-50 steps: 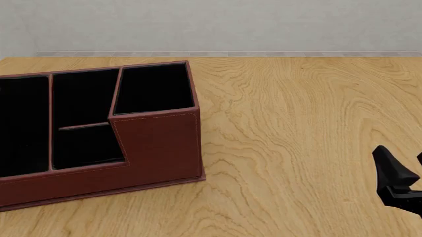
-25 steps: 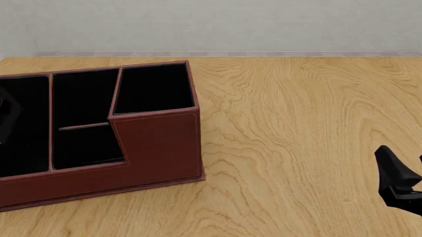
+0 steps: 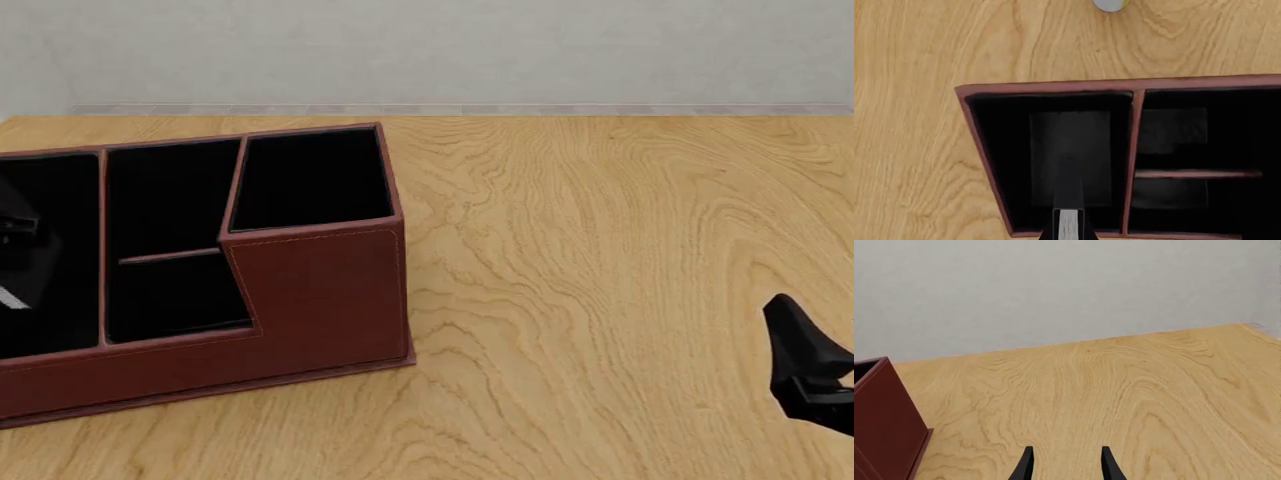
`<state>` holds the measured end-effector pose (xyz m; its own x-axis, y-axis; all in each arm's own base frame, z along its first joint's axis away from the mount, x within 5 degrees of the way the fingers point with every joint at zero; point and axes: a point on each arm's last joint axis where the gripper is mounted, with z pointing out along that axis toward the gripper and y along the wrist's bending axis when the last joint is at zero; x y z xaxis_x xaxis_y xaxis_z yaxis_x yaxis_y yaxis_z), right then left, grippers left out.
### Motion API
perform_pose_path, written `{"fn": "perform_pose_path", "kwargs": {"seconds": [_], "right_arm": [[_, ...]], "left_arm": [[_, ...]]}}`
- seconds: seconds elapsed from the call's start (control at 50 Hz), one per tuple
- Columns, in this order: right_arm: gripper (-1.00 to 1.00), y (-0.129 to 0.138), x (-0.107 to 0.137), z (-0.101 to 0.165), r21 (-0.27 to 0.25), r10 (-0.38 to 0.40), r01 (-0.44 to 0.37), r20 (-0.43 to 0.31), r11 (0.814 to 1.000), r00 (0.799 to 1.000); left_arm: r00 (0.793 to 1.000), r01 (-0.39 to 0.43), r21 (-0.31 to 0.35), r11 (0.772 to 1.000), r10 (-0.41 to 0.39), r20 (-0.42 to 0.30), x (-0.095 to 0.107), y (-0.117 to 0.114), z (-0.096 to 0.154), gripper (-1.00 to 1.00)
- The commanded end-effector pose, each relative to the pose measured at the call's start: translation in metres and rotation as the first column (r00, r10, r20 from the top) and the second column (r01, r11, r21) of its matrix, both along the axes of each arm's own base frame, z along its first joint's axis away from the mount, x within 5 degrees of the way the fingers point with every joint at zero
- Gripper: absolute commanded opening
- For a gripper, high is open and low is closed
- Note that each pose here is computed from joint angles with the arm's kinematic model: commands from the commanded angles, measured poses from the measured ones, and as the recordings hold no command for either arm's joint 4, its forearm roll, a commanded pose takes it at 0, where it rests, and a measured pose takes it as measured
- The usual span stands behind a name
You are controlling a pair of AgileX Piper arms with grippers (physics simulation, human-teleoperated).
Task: Pick up the book and place it in the left compartment of the caddy.
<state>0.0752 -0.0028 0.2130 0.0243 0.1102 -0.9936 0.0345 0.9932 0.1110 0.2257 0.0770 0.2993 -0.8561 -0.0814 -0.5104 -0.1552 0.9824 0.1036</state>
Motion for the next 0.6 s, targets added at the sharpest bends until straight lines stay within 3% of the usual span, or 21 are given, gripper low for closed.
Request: {"fn": "perform_pose_path", "kwargs": {"seconds": [0.02,0.6], "right_arm": [[1.0,0.0,0.0,0.0,0.005,-0.006,0.006,0.002,1.0,1.0],[1.0,-0.001,0.0,0.0,0.011,-0.009,0.009,0.002,1.0,1.0]], "left_arm": [[1.0,-0.014,-0.015,1.0,0.014,-0.01,0.013,0.003,-0.015,-1.0],[0.998,-0.038,-0.025,0.999,0.036,-0.051,0.023,0.014,-0.049,-1.0]]}}
